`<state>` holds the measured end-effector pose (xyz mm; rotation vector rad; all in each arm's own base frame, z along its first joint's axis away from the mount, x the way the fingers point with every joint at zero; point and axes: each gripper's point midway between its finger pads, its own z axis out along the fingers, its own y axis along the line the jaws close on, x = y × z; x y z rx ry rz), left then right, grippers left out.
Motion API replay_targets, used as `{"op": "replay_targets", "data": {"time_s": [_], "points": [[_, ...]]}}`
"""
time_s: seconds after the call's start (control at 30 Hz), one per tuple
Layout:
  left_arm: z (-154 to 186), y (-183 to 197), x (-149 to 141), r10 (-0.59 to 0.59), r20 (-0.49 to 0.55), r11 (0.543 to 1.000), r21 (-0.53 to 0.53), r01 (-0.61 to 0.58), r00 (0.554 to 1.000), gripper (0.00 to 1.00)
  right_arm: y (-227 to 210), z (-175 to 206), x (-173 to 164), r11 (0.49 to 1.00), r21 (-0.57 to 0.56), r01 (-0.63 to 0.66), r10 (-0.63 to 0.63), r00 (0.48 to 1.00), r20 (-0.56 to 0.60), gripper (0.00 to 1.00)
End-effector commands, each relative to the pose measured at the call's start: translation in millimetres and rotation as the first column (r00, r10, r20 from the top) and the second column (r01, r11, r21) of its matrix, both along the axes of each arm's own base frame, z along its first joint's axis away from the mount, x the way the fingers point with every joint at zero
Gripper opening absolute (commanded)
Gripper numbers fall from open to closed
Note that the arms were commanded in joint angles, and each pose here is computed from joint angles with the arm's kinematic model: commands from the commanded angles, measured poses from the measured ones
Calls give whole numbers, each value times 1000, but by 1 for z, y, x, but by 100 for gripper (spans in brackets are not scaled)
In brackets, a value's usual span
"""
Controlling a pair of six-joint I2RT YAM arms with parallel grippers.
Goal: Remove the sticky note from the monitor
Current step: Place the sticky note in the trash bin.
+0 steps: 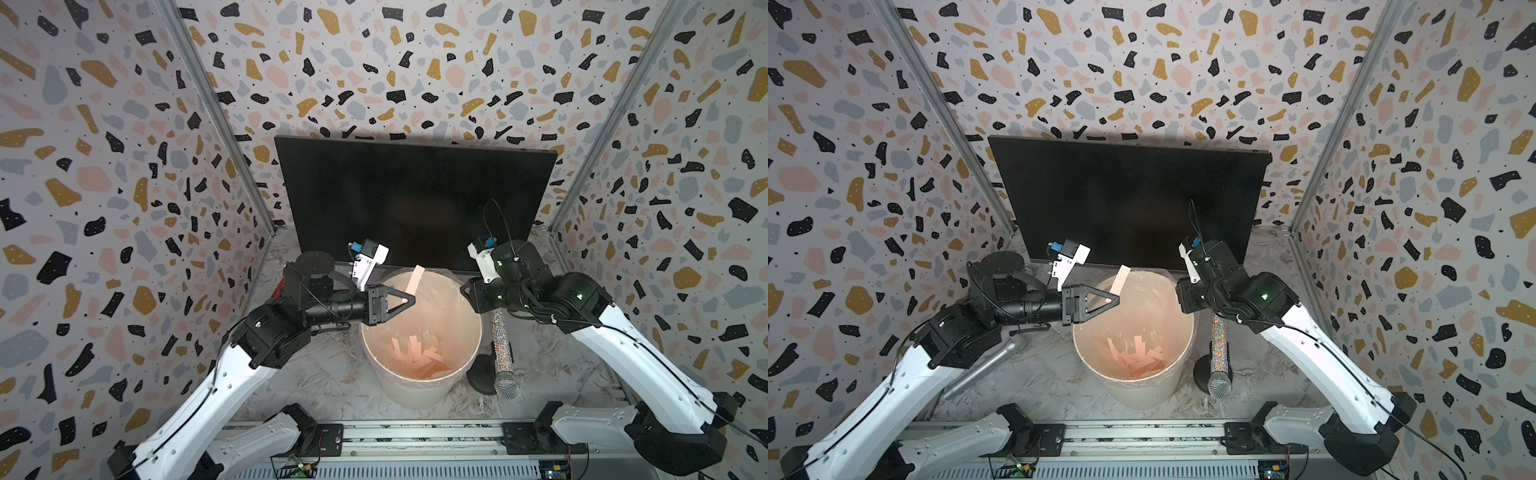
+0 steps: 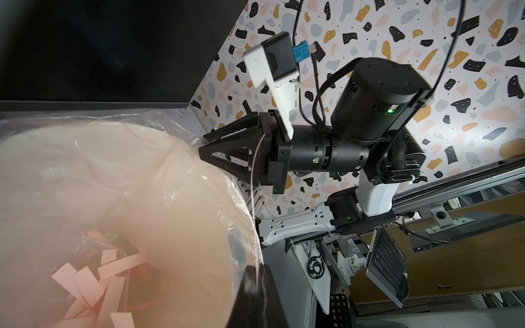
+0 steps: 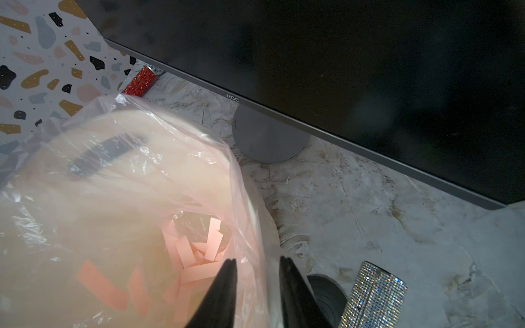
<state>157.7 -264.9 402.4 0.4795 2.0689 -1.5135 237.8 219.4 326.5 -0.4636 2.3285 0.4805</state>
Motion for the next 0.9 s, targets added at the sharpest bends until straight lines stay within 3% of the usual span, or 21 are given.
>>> {"op": "replay_targets", "data": {"time_s": [0.0,0.3,0.6,0.87], "points": [[-9,0,-6,-14,29,999,29,13,999,0,-6,22,-1,999,42,18,-20,998,55,35],[-39,-7,-21,-59,-1,984,168,59,998,0,-11,25,-2,999,43,28,-31,997,70,42],[-50,-11,-22,-64,1,966,251,62,998,15,-18,30,-4,998,43,39,-43,995,95,44],[-46,-12,-22,-62,16,967,250,56,998,40,-26,39,-6,998,47,51,-57,990,129,45]]}}
